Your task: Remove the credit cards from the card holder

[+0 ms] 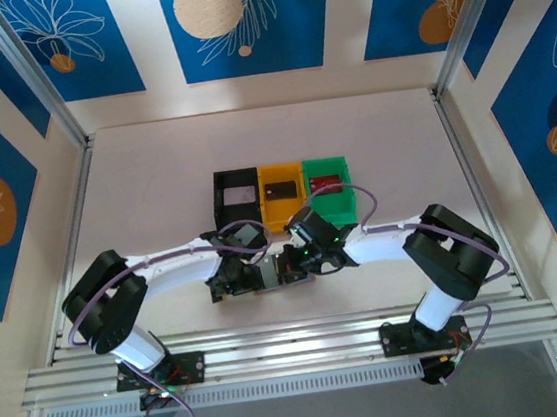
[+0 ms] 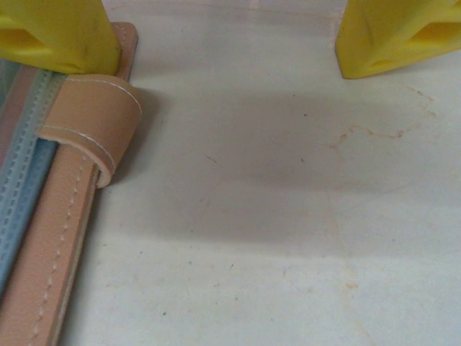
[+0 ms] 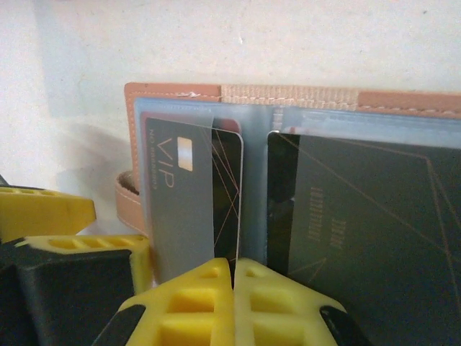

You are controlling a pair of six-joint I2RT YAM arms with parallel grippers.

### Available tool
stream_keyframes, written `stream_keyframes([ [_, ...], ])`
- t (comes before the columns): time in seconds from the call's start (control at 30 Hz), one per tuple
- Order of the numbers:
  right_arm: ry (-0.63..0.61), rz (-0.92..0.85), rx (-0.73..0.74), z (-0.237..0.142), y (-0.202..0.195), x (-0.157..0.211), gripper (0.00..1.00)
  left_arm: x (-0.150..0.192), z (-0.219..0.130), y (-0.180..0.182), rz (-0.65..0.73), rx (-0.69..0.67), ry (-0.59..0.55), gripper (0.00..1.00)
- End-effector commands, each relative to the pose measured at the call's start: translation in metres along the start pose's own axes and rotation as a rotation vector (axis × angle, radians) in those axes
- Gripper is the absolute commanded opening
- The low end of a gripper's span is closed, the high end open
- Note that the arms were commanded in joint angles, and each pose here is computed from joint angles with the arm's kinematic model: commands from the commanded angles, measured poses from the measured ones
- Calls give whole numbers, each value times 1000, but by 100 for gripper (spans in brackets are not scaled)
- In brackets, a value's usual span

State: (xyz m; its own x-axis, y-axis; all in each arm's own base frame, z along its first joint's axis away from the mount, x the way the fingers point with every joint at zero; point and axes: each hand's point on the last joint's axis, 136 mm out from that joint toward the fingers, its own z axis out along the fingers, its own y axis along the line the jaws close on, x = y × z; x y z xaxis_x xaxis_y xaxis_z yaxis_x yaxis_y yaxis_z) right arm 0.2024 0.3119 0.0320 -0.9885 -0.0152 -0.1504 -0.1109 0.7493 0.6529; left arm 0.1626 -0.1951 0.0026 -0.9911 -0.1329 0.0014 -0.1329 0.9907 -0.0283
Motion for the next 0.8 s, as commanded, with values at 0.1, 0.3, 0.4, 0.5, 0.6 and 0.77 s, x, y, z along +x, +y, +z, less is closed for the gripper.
stream_keyframes([
  [0.1, -22, -7, 31, -13, -6, 4, 0, 26, 56, 10, 16, -46, 102, 79],
  [0.3, -33, -4, 43, -21, -12, 2, 0, 25, 54, 8, 21, -46, 101, 79],
  [0.4, -41, 2, 44, -26, -15, 3, 0, 23, 52, 7, 27, -46, 96, 79],
  [0.5, -53, -3, 43, -32, -16, 3, 0, 23, 51, 7, 30, -46, 95, 79],
  [0.6, -64, -11, 41, -39, -17, 3, 0, 21, 47, 6, 34, -45, 89, 79],
  [0.77, -75, -33, 29, -50, -15, 3, 0, 14, 36, 6, 39, -38, 66, 79],
])
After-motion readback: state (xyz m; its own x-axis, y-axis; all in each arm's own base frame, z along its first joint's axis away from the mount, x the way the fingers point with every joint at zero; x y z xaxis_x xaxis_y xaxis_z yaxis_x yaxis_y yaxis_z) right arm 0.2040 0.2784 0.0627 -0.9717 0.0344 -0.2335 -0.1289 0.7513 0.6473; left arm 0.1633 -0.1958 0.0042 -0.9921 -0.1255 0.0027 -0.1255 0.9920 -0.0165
